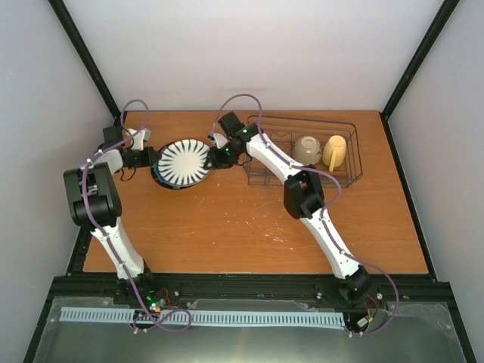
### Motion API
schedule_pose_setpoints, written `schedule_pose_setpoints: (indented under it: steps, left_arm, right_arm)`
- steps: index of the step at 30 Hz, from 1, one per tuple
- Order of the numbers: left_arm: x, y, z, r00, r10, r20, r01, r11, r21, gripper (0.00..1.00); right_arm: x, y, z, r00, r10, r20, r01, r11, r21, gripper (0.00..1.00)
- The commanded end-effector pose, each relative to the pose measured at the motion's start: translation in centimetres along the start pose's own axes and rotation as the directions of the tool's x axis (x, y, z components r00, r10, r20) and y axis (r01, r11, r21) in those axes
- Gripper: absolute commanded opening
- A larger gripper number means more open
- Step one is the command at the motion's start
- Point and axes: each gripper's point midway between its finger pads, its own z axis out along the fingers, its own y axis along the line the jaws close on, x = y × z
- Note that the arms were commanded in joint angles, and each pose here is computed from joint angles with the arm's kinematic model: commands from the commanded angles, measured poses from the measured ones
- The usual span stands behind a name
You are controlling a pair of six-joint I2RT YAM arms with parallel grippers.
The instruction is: Load the mixed dishes into the dish rack
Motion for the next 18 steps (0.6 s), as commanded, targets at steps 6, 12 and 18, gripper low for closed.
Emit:
schedule_pose_setpoints:
  steps: [6, 12, 18]
  left_arm:
    - [-1.8, -7.1, 1.3, 0.994, 0.104, 0.028, -0.107, 0.978, 0.181, 0.01]
    - [-1.9, -7.1, 1.5, 0.994, 0.110, 0.019, -0.112, 0.980, 0.168, 0.03]
    - [-1.9, -6.7, 1.7, 0.994, 0.109, 0.008, -0.109, 0.981, 0.158, 0.28]
  right_arm:
    - [-1.7, 3.1, 0.2, 0.999, -0.011, 0.046, 0.018, 0.988, -0.156, 0.09]
    - [-2.9, 4.5, -1.6, 0.993, -0.059, 0.102, 0.074, 0.985, -0.154, 0.03]
    - [-4.1, 6.3, -4.0, 0.983, -0.087, 0.160, 0.114, 0.978, -0.174, 0.03]
